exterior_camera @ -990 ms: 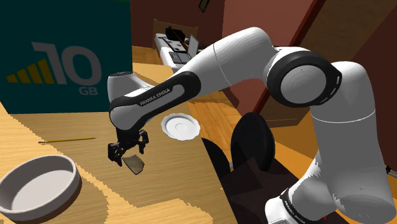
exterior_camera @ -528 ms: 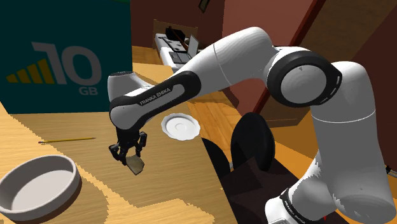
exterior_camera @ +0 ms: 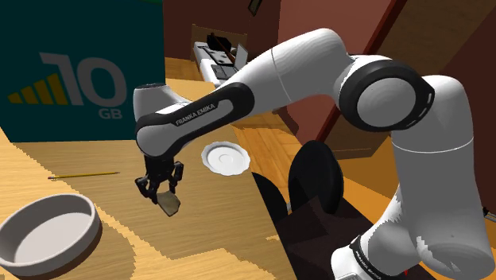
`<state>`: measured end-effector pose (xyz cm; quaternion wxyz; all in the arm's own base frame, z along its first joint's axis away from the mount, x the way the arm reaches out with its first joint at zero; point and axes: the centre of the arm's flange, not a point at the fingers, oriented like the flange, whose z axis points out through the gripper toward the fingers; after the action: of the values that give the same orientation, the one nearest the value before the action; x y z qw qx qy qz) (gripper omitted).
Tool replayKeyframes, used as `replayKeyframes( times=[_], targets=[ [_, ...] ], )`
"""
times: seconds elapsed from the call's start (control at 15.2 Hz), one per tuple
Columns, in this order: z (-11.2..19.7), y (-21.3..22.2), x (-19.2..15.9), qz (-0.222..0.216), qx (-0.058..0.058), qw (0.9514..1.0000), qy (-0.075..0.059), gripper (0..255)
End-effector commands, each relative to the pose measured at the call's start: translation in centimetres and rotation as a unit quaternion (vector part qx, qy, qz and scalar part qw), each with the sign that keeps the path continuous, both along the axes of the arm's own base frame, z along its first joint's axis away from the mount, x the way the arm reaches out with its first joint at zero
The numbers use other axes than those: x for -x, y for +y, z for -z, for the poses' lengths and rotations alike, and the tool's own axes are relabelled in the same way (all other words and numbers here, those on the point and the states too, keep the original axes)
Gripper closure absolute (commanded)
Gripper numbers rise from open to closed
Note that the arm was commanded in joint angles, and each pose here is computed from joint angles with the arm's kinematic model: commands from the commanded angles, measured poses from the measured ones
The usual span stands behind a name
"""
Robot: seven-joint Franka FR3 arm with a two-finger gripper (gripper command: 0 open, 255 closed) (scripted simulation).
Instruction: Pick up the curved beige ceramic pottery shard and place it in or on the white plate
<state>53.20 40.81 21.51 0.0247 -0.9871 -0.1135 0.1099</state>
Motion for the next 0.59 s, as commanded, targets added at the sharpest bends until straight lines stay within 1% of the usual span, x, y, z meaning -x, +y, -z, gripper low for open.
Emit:
replayKeyframes(
  times=[0.0, 0.53],
  targets=[
    [-0.9, 0.0, 0.1, 0.000, 0.000, 1.0000, 0.000, 255],
    [-5.1, 0.0, 0.1, 0.000, 0.000, 1.0000, 0.000, 255]
  ],
)
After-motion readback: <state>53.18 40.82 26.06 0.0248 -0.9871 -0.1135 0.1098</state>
